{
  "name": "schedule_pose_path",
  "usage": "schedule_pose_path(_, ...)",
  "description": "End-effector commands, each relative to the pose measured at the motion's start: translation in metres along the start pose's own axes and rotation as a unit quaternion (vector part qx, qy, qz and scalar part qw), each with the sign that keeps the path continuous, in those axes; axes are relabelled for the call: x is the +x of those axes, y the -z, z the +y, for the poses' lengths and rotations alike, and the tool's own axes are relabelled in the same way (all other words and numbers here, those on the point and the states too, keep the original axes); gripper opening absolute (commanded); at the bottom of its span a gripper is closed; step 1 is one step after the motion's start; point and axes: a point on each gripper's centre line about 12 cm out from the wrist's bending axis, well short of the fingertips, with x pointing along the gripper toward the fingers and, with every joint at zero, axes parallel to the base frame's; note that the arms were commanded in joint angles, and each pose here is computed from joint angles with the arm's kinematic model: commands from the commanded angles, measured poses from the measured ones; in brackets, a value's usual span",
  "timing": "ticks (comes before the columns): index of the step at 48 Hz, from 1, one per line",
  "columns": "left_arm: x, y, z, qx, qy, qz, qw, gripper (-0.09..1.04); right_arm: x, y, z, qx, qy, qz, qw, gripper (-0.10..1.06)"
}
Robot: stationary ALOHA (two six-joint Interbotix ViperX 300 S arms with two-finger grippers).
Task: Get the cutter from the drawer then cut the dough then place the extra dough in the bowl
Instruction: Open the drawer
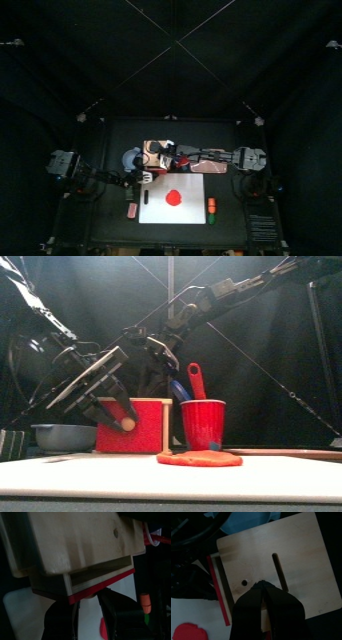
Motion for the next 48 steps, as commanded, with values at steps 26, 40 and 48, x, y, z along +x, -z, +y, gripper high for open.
schedule_pose_path(26,-0.017,0.032,-0.014,-0.012,0.017,0.036,0.999,0.49,-0.011,-0.010,-0.001,0.004,0.000,-0.017,0.9999,0.02)
schedule_pose_path(40,-0.021,0.043,-0.017,-0.019,0.016,0.047,0.999,0.49,-0.011,-0.010,-0.001,0.003,0.000,-0.017,0.9999,0.02)
schedule_pose_path(48,-0.023,0.047,-0.016,-0.023,0.013,0.050,0.998,0.49,-0.011,-0.010,-0.001,0.003,0.000,-0.017,0.9999,0.02)
